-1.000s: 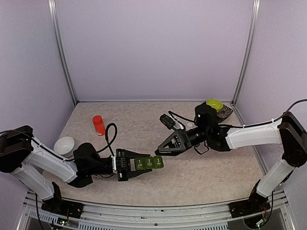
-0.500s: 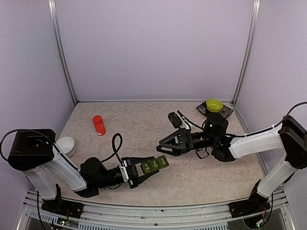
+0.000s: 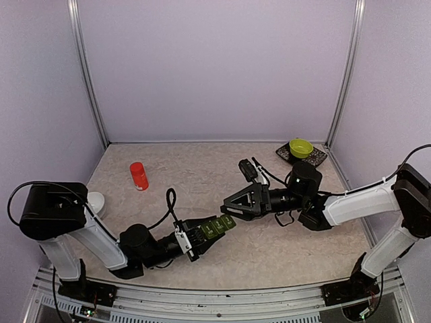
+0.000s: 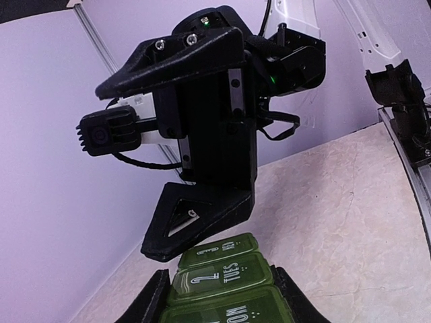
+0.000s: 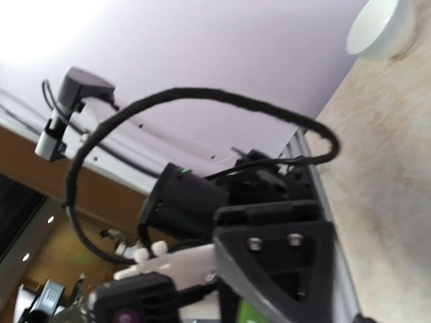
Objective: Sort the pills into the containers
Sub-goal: Pass from the right arm to the left, then pass from the left arm to the right
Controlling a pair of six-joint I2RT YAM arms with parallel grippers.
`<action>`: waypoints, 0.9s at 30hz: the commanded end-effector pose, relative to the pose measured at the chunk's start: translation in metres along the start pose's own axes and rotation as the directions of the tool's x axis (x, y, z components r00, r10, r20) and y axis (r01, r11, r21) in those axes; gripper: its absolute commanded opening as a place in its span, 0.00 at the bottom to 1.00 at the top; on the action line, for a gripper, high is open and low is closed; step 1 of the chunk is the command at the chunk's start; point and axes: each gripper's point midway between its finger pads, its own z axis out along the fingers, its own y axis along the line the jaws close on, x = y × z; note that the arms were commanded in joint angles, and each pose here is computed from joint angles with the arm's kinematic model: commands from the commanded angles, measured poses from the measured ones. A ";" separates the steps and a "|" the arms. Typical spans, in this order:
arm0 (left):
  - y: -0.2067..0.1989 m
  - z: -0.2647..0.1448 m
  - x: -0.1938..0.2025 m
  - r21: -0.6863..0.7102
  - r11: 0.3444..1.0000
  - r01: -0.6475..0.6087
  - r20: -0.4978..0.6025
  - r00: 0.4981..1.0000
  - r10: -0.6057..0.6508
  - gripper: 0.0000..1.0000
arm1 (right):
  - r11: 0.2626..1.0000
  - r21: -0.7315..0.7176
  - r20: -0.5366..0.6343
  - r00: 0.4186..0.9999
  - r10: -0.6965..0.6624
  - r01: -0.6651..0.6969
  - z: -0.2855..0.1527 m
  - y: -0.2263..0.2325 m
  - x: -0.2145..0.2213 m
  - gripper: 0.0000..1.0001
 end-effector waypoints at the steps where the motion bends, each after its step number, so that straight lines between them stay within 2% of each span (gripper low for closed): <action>1: 0.049 -0.002 -0.066 -0.151 0.986 0.071 0.232 0.972 -0.035 0.44 | 0.996 0.090 0.054 0.998 -0.011 0.006 -0.017 -0.019 -0.007 0.87; 8: 0.067 0.003 -0.059 -0.082 0.979 0.188 0.227 0.960 -0.166 0.43 | 0.981 0.194 0.089 0.995 -0.050 0.032 -0.032 -0.036 -0.021 0.88; 11: 0.067 0.013 -0.054 -0.016 0.980 0.196 0.198 0.962 -0.189 0.44 | 0.992 0.127 0.073 0.997 -0.036 0.026 -0.028 -0.026 -0.022 0.88; 17: 0.080 0.013 -0.054 0.048 0.980 0.193 0.238 0.951 -0.199 0.45 | 0.999 -0.037 0.086 0.996 0.037 -0.034 -0.021 0.000 -0.035 0.85; 24: 0.071 0.012 -0.053 0.084 0.983 0.164 0.244 0.953 -0.179 0.45 | 0.996 -0.059 0.113 0.990 0.080 -0.074 -0.015 0.011 -0.053 0.81; 27: 0.070 0.011 -0.053 0.084 0.982 0.167 0.253 0.950 -0.183 0.45 | 0.993 -0.056 0.115 0.987 0.109 -0.104 -0.013 0.009 -0.056 0.75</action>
